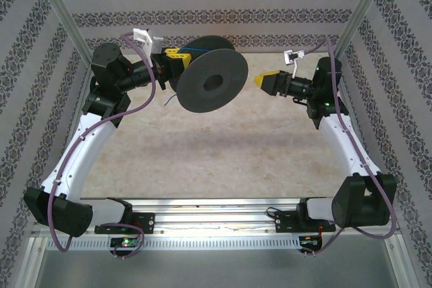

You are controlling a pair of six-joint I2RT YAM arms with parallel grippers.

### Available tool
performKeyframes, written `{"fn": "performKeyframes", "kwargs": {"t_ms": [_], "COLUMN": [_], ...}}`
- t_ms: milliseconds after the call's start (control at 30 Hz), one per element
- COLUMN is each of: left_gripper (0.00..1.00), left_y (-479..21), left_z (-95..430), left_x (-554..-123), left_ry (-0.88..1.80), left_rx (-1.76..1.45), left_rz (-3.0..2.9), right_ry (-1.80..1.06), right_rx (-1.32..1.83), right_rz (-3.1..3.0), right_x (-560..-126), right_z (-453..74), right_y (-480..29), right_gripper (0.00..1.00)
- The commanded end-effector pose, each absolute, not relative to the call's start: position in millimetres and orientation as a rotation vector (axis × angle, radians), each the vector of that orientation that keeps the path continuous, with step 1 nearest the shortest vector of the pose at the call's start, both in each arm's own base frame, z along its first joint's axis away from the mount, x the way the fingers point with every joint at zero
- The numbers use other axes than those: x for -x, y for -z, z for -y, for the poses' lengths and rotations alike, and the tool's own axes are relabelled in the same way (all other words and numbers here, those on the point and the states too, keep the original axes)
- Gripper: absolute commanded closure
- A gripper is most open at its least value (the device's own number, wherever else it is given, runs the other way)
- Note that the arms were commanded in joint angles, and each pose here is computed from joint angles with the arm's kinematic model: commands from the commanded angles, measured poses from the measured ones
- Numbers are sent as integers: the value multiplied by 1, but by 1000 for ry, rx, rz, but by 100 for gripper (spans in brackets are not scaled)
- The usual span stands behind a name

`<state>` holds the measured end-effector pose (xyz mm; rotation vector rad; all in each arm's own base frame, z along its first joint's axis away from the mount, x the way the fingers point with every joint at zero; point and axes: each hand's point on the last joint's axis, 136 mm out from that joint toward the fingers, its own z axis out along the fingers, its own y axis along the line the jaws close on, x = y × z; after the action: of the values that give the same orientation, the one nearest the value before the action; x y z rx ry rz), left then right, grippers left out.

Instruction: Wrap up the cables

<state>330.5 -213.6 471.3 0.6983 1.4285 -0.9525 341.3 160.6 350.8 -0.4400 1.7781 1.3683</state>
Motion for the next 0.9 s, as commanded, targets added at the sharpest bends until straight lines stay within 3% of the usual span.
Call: {"fn": "performKeyframes", "kwargs": {"t_ms": [0, 133, 633, 733, 867], "left_gripper": [100, 100, 100, 100, 100], "left_y": [-480, -466, -450, -450, -446], "left_z": [210, 215, 244, 245, 244], "left_x": [-333, -346, -349, -349, -357], "left_ry": [914, 971, 1163, 1169, 1157], "left_rx": [-652, -625, -689, -688, -664], "left_rz": [-1436, -1502, -1545, -1545, -1569], "right_ry": [-1338, -1322, -1312, -1320, -1342], "right_rx": [539, 603, 755, 781, 821], "right_rz": [-1707, -1653, -1641, -1636, -1610], "right_x": [-320, -308, -330, -326, -314], "right_z": [-159, -162, -212, -216, -219], "right_y": [-368, -380, -388, -387, -391], "right_gripper": [12, 2, 3, 8, 31]}}
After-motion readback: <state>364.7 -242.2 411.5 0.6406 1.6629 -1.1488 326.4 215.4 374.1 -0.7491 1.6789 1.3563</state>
